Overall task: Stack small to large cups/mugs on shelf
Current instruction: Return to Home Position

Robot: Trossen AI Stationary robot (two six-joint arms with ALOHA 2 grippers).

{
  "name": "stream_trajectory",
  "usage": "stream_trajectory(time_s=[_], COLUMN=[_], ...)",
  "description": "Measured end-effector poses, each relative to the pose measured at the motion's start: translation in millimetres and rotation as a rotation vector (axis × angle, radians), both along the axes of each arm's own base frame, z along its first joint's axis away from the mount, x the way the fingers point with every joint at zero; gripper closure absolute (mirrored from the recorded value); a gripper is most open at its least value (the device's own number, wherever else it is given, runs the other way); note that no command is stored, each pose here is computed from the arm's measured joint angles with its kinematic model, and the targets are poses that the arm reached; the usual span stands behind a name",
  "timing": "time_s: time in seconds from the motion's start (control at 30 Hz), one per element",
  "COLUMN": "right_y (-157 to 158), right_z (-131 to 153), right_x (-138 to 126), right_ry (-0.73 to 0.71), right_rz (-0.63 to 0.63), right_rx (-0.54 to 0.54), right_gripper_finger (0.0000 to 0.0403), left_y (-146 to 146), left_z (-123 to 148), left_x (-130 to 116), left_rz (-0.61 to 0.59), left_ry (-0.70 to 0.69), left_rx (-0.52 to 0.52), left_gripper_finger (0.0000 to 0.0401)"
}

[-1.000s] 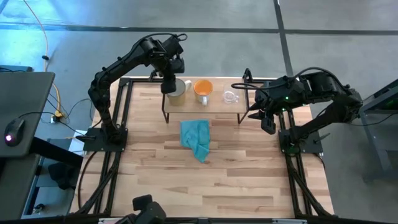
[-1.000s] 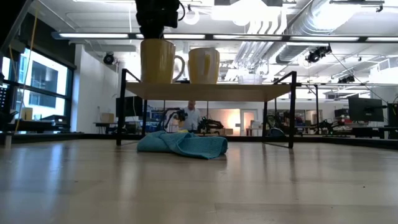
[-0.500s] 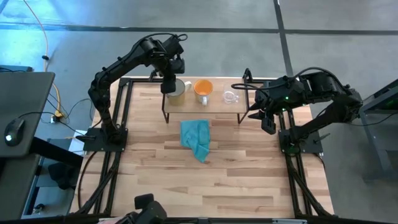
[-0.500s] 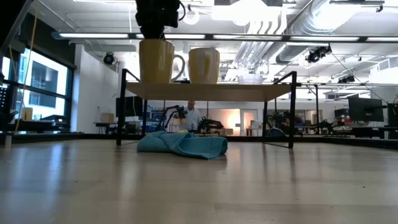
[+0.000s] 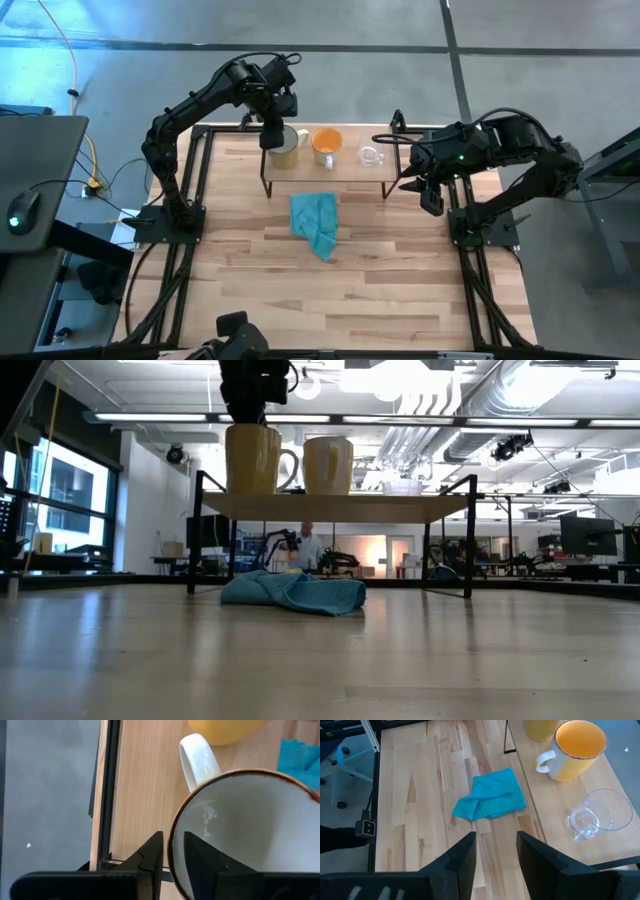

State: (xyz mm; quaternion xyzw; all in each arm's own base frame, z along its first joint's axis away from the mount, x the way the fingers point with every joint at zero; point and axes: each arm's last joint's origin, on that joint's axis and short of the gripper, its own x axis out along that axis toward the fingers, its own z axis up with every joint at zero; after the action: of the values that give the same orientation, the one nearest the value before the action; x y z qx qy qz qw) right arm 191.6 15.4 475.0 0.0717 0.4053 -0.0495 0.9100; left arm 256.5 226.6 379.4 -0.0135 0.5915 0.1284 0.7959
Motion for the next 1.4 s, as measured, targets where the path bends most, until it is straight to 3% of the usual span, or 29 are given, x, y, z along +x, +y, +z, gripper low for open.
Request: stream_trajectory(time_s=[0.9, 1.2, 1.4], right_y=[0, 0, 0], right_z=[0, 0, 0], right_x=[0, 0, 0], right_ry=[0.000, 0.000, 0.000], right_rz=[0.000, 0.000, 0.005], right_rx=[0.000, 0.000, -0.005], right_gripper_finger=[0.0269, 0.0269, 0.0269], left_y=[0, 0, -3], left_z=[0, 2, 19], left_x=[0, -1, -4], left_rz=[0.028, 0.036, 0.038], left_ry=[-0.001, 0.000, -0.048], left_rx=[-0.005, 0.021, 0.059], left_gripper_finger=[0.0263, 0.0262, 0.0262])
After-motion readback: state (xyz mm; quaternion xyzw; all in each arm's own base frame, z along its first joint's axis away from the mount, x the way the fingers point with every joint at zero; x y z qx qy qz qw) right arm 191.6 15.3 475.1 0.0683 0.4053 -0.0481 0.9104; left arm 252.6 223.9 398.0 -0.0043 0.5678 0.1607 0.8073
